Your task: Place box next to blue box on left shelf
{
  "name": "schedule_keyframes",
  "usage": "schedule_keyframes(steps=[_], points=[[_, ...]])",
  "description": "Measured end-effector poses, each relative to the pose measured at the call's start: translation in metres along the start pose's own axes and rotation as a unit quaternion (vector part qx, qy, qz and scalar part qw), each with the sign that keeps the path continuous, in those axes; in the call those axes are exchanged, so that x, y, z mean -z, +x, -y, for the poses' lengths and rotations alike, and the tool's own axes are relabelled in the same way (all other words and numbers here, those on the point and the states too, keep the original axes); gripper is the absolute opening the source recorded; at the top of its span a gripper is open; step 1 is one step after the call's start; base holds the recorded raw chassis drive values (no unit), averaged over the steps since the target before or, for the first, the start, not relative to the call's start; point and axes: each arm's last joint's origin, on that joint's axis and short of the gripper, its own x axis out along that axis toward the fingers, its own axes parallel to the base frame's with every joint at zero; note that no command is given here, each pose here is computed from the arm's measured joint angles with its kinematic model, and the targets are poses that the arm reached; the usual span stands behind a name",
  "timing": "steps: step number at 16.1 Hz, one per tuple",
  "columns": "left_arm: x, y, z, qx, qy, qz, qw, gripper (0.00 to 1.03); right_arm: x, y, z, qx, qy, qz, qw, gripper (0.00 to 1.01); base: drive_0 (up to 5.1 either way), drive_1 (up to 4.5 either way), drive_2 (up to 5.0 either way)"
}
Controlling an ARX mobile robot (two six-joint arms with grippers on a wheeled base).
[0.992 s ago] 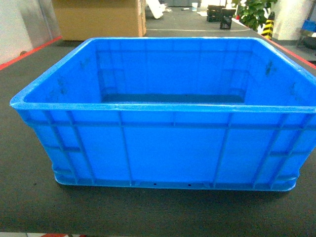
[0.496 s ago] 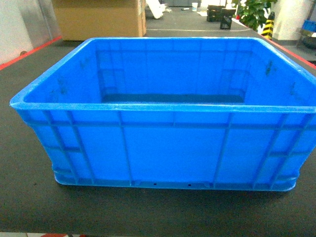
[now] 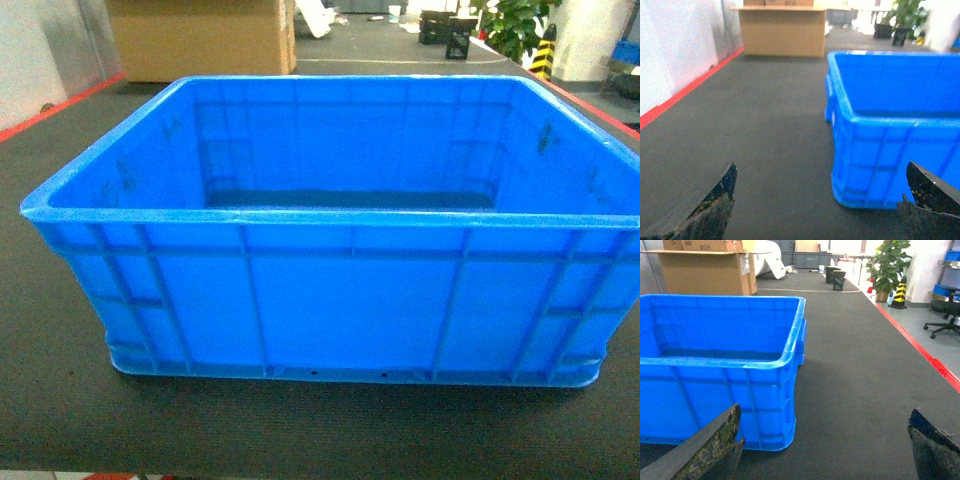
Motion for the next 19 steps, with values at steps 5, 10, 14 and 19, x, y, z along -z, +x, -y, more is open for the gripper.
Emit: schedule_keyframes(steps=[5,10,14,19], points=[[-0.030,0.040,-0.008,-0.035,0.036,0.012,0.9986,0.98,-0.047,0.040,-0.014,-0.015,-0.007,-0.031,0.9994,0.98,0.0,0.00,0.0],[-0.067,0.207,0.030,0.023,0.006,-0.083,0.9963,0.98,-0.085,0.203,-0.033,-0.018,0.013,-0.189,0.9817,0.98,0.0,0.00,0.0],[-0.048,0.254,0.035,0.018,-0.013,-0.174,0.9845,0.98,-0.044,0.239,-0.038,-0.007,0.039,-0.295,0.9548,0.98,0.0,0.00,0.0],[-0.051,0.271,0.042,0.017,-0.035,-0.240,0.9701,0.98,-0.041,0.254,-0.039,0.003,0.046,-0.320,0.9464,0.98,0.0,0.00,0.0]])
